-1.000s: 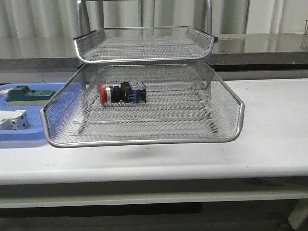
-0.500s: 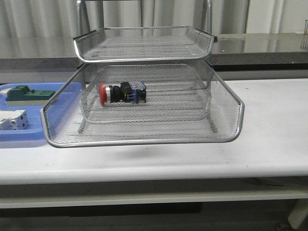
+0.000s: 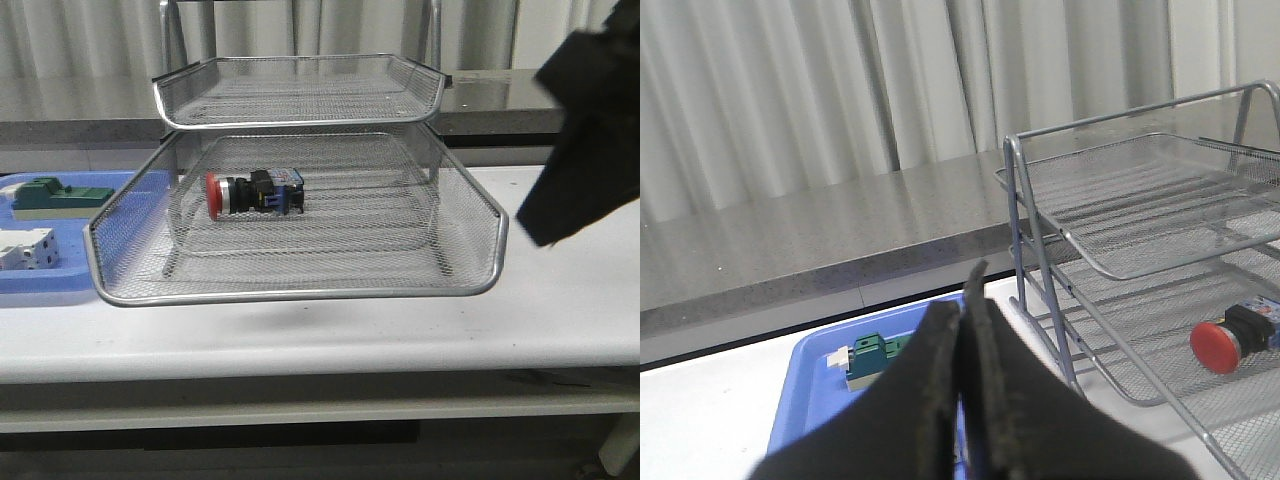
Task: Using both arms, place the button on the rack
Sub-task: 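Push the middle tray back into the rack with the right gripper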
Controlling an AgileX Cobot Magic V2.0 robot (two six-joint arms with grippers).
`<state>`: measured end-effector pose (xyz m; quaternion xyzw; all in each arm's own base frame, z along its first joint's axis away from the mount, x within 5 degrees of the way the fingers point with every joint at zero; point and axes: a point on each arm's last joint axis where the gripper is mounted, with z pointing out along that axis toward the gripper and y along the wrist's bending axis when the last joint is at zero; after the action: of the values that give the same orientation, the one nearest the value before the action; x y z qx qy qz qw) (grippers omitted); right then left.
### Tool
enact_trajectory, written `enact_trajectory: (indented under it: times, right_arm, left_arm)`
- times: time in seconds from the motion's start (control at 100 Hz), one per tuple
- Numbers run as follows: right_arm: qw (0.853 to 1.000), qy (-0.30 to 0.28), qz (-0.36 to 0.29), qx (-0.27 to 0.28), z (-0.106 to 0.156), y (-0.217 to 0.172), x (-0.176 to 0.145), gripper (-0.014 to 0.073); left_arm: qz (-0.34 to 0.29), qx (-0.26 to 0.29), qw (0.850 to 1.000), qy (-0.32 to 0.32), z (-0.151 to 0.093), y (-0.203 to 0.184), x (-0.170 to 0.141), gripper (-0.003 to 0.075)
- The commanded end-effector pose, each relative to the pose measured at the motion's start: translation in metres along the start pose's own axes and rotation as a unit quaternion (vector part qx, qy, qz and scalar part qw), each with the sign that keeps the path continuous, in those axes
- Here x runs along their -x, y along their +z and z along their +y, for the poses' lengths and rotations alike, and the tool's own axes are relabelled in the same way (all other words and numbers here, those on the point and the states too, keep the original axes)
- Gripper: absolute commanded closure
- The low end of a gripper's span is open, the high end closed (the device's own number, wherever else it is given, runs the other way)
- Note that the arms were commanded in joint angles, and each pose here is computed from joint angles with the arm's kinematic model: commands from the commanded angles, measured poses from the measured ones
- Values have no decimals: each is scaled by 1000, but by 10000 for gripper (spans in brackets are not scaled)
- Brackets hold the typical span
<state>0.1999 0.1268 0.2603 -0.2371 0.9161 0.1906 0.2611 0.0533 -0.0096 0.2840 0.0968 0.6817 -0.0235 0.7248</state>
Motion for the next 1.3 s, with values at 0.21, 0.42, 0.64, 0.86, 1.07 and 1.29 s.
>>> enact_trajectory:
  times: [0.21,0.42,0.64,0.86,1.07,1.29]
  right_arm:
    - [997,-63,17,30,40,61,4,662]
    - [996,-88,9,25,51,88,4,662]
    - [994,-113,-6,7,49,107,16,662]
    - [989,-145,-34,-6,49,122,42,662]
    - [988,-144,-55,-29,32,133,71,662]
    - [986,-133,-83,-65,-2,137,103,662]
  left_arm:
    - [-52,8,999,-10,2,-1,16,741]
    - [-52,8,999,-10,2,-1,16,741]
    - [-52,8,999,-10,2,-1,16,741]
    - [-52,8,999,-10,2,-1,16,741]
    - [-53,8,999,-10,2,-1,16,741]
    - [-53,8,999,-10,2,-1,16,741]
